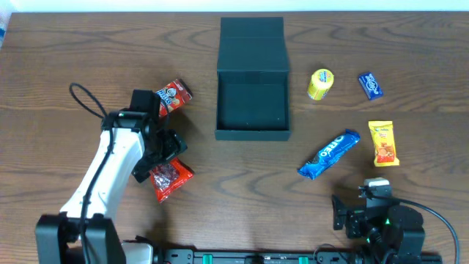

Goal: Pack container
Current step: 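Reach the left gripper to the red Hacks bag and grasp it, then lift the red Hacks bag with the left gripper toward the black box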

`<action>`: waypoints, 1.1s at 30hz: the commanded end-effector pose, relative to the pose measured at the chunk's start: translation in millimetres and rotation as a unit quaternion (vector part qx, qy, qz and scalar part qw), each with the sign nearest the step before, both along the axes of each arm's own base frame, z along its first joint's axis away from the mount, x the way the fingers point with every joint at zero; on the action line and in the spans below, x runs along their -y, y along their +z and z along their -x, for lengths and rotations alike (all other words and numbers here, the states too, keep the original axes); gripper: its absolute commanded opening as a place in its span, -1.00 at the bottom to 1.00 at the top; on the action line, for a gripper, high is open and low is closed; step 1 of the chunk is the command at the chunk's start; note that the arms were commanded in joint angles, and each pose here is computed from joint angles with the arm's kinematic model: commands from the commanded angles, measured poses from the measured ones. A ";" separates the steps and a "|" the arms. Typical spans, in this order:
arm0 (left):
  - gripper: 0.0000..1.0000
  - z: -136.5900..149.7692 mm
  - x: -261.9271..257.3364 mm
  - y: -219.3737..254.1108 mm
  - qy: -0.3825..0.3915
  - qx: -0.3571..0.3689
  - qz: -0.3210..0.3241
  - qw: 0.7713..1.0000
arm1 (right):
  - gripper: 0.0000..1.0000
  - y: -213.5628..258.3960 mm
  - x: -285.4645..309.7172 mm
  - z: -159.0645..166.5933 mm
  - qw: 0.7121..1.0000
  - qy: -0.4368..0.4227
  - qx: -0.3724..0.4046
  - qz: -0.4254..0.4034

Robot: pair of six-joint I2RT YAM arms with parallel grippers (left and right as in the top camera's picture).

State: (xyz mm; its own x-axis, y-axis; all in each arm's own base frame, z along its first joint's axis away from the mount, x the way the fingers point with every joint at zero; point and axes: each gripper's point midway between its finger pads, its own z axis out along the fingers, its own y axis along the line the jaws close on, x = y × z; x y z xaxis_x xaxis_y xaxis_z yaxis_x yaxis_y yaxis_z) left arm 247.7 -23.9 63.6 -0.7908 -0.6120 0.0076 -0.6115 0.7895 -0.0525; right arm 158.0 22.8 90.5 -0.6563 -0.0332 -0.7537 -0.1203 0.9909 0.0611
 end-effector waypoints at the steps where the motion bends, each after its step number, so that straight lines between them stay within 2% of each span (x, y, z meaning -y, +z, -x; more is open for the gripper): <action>1: 0.91 -9.4 -11.6 -5.0 0.006 -0.002 -0.032 0.999 | 0.98 -2.1 -0.3 0.6 1.000 0.004 -0.001 0.002; 5: 0.92 -18.7 -8.7 -14.8 -0.038 0.003 -0.037 0.999 | 0.99 -2.1 -0.3 0.6 1.000 0.004 -0.001 0.002; 11: 0.91 -18.8 -8.9 -27.1 -0.040 0.010 -0.042 0.998 | 0.98 -2.1 -0.3 0.6 1.000 0.004 -0.001 0.002; 19: 0.91 -1.7 -8.0 -54.4 -0.036 0.002 -0.035 0.999 | 0.99 -2.1 -0.3 0.6 1.000 0.004 -0.001 0.002; 27: 0.91 0.2 -8.2 -56.4 -0.036 0.000 -0.036 0.999 | 0.99 -2.1 -0.3 0.6 1.000 0.004 -0.001 0.002; 30: 0.99 0.4 -8.1 -56.4 -0.036 0.000 -0.035 0.999 | 0.98 -2.1 -0.3 0.6 1.000 0.004 -0.001 0.002; 33: 0.72 1.0 -8.2 -56.4 -0.036 -0.002 -0.035 0.999 | 0.99 -2.1 -0.3 0.6 1.000 0.004 -0.001 0.002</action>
